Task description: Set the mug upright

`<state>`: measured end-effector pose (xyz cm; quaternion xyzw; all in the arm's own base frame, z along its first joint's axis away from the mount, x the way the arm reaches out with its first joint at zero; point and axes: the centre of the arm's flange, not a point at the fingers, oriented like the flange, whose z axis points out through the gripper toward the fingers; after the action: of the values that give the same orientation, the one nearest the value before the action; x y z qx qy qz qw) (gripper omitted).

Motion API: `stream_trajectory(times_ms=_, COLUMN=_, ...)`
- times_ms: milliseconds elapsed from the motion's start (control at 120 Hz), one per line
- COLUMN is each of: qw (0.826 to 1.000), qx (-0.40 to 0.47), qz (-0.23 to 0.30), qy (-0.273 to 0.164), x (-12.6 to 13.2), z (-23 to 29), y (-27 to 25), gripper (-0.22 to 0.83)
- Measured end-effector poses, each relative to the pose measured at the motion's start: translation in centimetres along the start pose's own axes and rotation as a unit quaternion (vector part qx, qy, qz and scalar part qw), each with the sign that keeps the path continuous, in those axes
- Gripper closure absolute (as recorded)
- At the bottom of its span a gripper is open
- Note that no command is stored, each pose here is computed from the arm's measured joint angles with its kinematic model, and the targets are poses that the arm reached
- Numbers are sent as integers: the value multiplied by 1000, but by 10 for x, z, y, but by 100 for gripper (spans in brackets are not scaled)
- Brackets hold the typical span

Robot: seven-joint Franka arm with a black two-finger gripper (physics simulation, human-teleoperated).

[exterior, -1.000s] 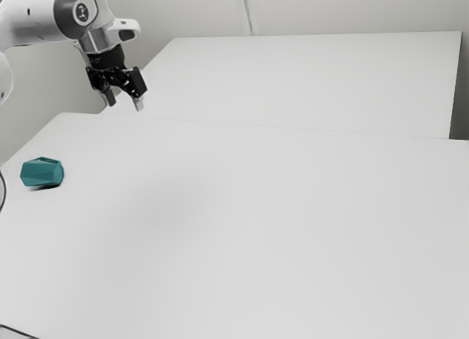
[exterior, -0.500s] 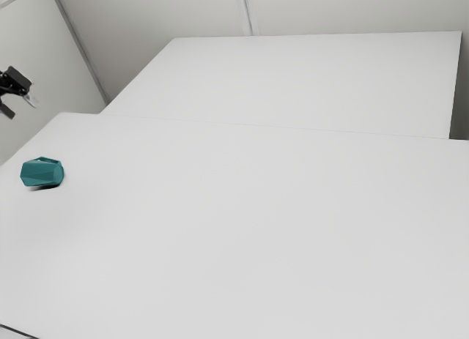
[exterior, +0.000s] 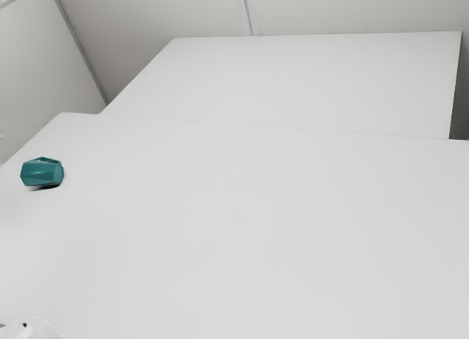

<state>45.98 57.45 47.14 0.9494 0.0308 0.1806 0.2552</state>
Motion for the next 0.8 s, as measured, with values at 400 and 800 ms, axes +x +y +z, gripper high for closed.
stream_trajectory(times_ms=400, qw=996, qx=-38, qz=41, qy=65, x=-11, z=78, y=-86, gripper=0)
stream_trajectory(times_ms=800, qw=992, qx=-19, qz=52, qy=116, x=-23, z=113, y=-129, gripper=0)
